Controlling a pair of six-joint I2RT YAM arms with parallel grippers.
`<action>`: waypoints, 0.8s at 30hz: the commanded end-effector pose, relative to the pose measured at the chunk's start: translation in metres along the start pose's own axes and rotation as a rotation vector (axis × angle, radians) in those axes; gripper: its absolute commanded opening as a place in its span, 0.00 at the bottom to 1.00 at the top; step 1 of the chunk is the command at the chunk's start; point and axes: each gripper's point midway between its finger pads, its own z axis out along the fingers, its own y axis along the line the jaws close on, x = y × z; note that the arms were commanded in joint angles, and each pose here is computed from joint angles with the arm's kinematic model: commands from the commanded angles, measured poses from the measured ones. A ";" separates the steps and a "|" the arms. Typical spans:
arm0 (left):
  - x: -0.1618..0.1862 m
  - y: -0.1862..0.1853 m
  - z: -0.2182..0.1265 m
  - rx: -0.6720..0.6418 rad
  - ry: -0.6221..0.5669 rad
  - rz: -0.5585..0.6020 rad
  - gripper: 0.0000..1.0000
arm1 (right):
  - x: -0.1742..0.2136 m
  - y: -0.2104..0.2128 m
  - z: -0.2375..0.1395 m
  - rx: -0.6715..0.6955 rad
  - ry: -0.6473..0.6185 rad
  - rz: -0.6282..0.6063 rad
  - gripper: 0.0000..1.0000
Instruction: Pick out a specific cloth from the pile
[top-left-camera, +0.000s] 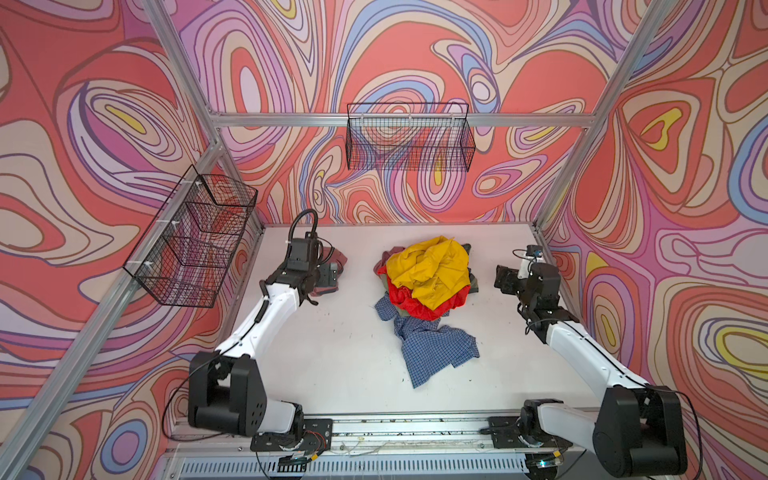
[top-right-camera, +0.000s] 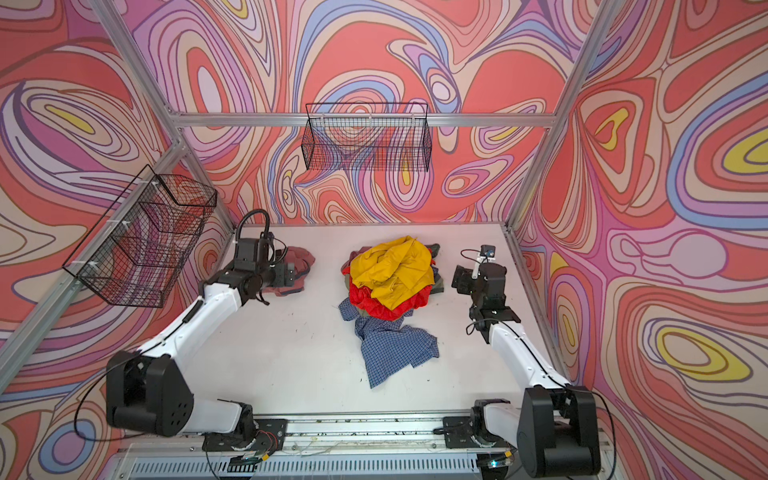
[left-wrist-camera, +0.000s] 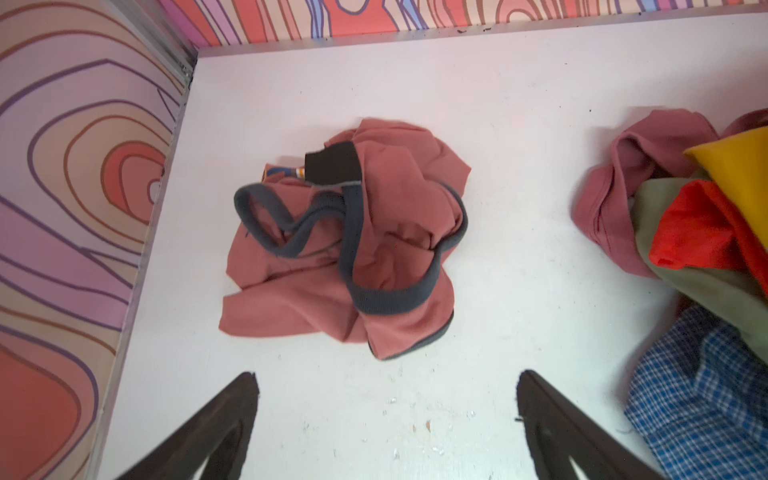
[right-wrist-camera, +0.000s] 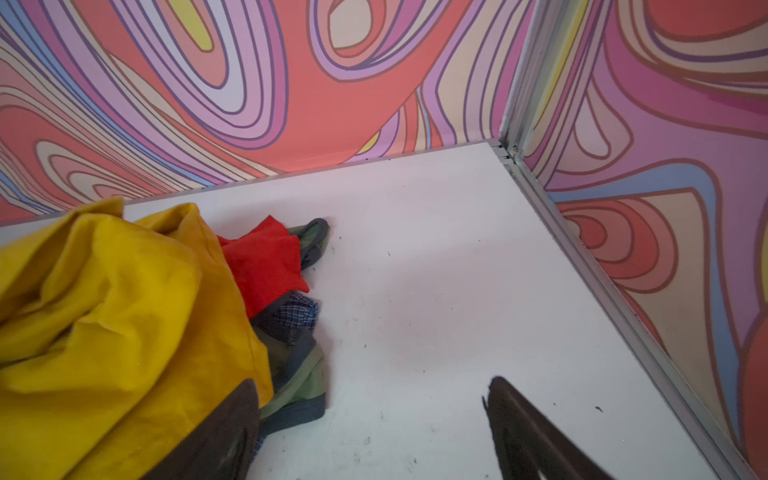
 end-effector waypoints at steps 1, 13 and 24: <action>0.008 0.011 -0.001 -0.040 -0.098 -0.072 1.00 | 0.001 -0.014 -0.004 0.068 -0.088 -0.041 0.89; 0.068 0.037 -0.004 -0.136 -0.176 -0.125 1.00 | 0.040 -0.032 0.016 0.147 -0.197 -0.038 0.89; 0.088 0.056 0.001 -0.236 -0.343 -0.118 1.00 | 0.044 -0.021 0.036 0.079 -0.219 0.016 0.92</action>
